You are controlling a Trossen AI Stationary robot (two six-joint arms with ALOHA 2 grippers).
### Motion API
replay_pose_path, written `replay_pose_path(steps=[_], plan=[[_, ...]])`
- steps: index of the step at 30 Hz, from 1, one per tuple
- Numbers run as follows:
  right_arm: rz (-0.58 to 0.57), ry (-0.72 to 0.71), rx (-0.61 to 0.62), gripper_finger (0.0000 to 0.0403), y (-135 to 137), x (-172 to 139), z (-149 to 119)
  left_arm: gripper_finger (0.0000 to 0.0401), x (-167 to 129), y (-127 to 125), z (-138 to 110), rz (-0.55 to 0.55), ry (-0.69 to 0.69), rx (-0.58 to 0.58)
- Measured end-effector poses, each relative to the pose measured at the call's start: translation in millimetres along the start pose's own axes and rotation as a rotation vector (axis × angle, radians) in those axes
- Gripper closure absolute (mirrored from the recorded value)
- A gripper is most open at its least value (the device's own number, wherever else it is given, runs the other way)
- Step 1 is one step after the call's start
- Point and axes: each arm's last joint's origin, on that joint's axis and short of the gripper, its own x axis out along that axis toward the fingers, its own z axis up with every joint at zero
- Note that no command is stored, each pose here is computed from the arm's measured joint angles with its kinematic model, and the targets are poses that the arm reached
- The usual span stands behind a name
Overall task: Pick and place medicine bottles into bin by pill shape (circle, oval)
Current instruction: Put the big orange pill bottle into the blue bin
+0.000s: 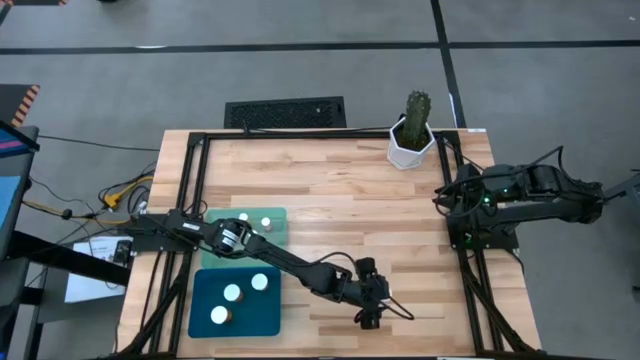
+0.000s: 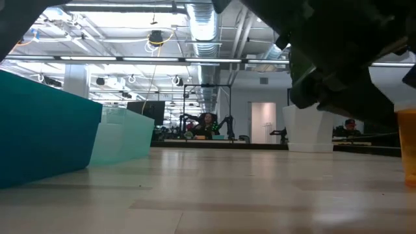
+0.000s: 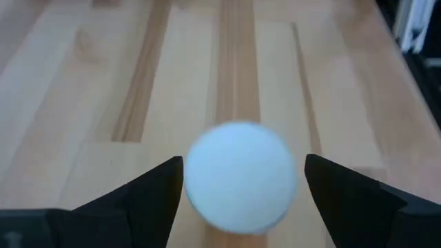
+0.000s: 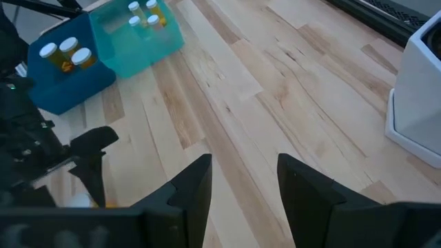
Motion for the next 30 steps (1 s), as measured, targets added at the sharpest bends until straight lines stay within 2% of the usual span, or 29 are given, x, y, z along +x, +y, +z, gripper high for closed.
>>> replay_pose_path(steps=[8, 16, 22, 30], plan=[[-0.008, 0.015, -0.003, 0.0228, -0.8, 0.0, -1.4, 0.0117, -0.3, 1.2, -1.9, 0.026, 0.017, 0.009], [-0.007, 0.014, -0.010, 0.0228, -0.8, -0.1, -1.4, 0.0167, -0.3, 0.6, -0.9, 0.016, 0.009, -0.008], [-0.007, 0.014, -0.010, 0.0228, -0.7, 0.0, -1.3, 0.0204, -0.3, 0.4, -0.3, 0.014, 0.002, -0.067], [-0.007, 0.014, -0.010, 0.0228, -0.7, 0.0, -1.4, 0.0191, -6.0, -0.6, 8.0, 0.019, -0.010, -0.184]])
